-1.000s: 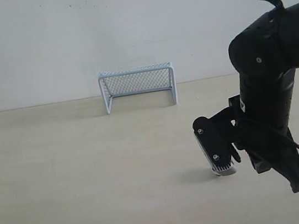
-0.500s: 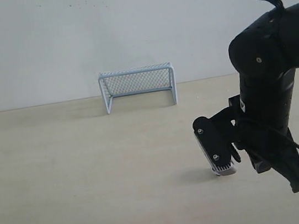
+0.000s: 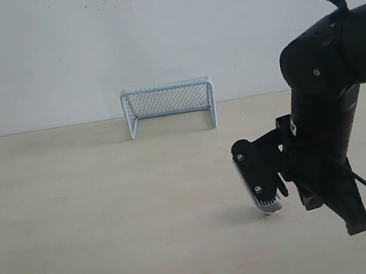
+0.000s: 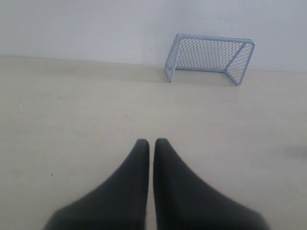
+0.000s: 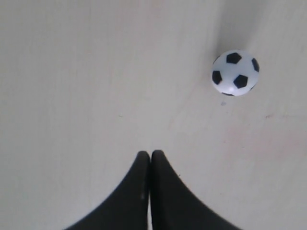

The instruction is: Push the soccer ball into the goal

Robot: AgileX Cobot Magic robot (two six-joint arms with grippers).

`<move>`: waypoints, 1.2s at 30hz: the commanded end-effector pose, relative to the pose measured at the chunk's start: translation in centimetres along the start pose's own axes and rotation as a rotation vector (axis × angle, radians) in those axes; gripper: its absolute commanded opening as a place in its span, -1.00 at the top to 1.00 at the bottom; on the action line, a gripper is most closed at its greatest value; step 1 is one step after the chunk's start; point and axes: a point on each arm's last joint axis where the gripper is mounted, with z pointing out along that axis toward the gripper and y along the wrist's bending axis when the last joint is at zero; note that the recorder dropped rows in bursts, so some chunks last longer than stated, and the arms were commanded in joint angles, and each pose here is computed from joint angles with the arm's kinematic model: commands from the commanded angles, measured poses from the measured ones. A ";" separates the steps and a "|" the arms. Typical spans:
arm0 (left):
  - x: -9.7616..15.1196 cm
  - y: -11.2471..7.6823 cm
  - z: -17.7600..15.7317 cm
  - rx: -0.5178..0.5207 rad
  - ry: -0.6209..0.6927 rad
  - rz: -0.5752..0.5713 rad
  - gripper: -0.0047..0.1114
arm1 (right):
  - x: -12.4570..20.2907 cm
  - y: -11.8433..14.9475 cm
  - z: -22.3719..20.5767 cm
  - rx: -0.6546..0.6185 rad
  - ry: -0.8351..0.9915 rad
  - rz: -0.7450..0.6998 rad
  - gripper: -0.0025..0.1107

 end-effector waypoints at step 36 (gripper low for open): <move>0.1 0.0 0.0 -0.001 0.000 -0.018 0.84 | 4.0 -2.9 4.2 -0.029 -0.318 -0.194 0.96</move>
